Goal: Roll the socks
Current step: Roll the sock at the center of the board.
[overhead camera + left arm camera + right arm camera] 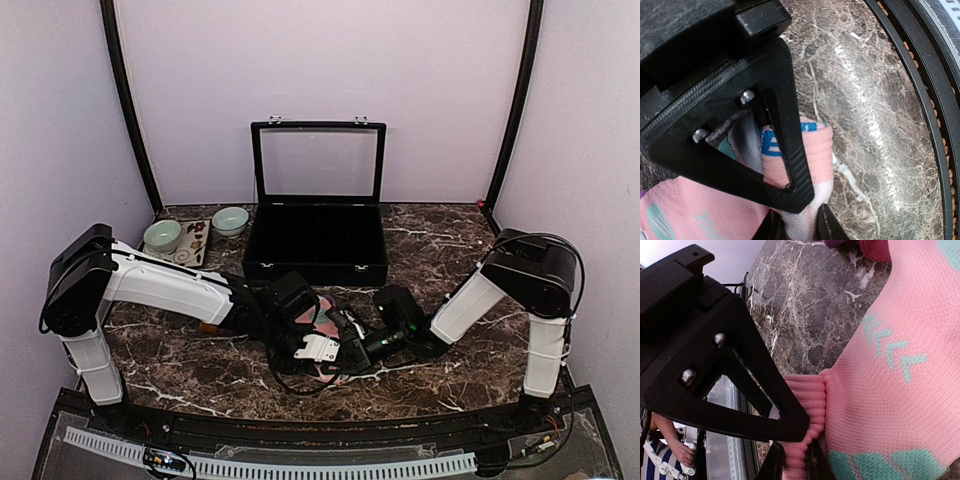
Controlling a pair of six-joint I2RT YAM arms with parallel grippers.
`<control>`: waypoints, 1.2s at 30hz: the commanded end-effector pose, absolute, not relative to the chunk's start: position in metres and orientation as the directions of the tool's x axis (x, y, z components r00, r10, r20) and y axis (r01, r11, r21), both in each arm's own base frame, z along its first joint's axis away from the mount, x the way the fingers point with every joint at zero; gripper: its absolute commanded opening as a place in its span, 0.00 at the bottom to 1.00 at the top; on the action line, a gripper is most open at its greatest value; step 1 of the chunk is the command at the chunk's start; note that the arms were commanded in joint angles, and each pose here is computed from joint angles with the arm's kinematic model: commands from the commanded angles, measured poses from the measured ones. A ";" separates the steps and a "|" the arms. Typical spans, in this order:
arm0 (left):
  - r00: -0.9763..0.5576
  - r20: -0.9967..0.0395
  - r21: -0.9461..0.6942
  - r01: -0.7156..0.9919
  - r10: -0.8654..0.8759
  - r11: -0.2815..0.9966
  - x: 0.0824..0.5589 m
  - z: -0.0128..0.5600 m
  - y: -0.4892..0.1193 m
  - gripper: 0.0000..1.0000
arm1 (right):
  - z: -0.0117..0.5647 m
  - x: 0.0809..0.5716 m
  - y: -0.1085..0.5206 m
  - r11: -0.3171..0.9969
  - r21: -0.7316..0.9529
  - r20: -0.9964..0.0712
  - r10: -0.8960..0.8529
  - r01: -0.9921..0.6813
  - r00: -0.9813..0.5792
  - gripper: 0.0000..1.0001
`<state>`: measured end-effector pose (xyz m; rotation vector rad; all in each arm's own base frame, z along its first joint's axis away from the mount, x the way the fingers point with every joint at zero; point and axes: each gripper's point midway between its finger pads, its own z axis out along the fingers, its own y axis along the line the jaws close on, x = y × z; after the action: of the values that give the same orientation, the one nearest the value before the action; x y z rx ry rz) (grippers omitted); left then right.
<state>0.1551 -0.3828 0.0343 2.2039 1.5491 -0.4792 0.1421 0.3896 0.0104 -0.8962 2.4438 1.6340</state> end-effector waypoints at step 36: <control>0.074 -0.351 -0.364 0.908 0.934 -0.208 0.129 -0.033 -0.327 0.20 | 0.087 0.189 0.250 0.793 0.245 -0.818 -0.140 -0.557 -0.558 1.00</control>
<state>0.1552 -0.4020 0.0274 2.1860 1.5537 -0.8671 0.1645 0.2712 0.0453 -0.6541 2.3331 0.8070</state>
